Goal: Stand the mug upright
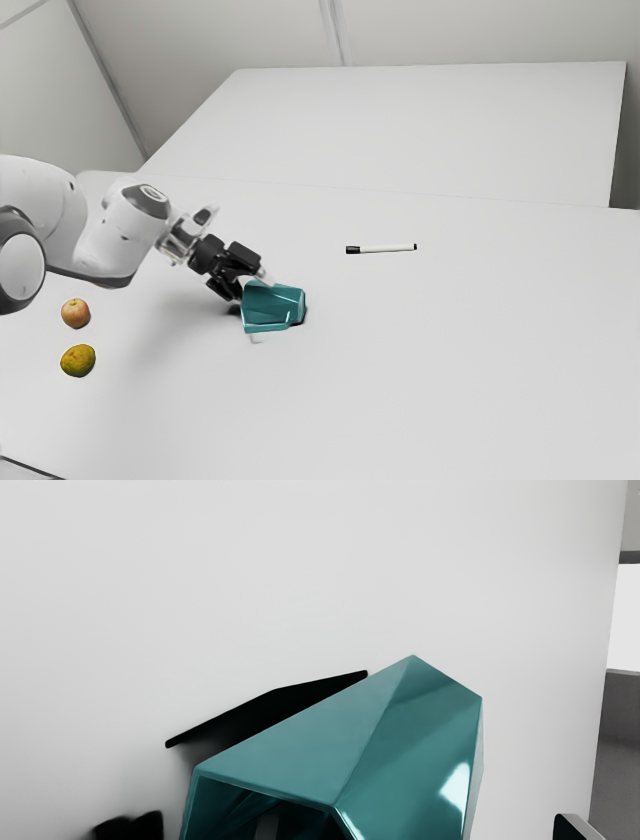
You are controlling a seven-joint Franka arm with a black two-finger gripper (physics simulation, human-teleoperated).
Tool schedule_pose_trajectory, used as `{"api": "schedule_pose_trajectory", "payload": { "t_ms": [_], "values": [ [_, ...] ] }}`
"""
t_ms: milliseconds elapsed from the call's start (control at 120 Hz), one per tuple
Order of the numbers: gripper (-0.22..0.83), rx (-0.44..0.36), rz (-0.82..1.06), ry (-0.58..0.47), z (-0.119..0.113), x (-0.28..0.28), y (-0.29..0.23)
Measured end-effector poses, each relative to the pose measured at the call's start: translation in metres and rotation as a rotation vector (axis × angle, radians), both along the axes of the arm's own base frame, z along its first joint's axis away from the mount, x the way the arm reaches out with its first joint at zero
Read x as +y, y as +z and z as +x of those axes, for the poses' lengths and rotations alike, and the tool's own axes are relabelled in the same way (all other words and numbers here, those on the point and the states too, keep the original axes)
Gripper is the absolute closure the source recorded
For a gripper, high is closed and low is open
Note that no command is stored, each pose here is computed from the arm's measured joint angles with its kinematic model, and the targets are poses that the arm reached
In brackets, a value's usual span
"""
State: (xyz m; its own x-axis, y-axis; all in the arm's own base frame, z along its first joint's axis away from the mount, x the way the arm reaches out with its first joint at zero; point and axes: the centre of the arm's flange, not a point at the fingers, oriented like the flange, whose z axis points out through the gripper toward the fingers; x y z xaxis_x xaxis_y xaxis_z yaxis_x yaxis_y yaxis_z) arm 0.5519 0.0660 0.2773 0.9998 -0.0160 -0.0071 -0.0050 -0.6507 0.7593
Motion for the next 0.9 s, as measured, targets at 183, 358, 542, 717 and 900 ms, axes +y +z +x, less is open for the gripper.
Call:
{"api": "schedule_pose_trajectory", "payload": {
  "t_ms": [183, 358, 542, 717, 900],
  "values": [
    [0.28, -0.019, 0.004, -0.006, 0.003, -0.008, 0.004],
    [0.58, -0.046, 0.013, -0.010, 0.005, -0.010, 0.016],
    [0.72, -0.079, 0.013, -0.035, 0.013, -0.022, 0.034],
    [0.75, -0.093, 0.015, -0.057, 0.022, -0.037, 0.044],
    [0.77, -0.105, 0.039, -0.076, 0.025, -0.047, 0.060]
  ]
}}
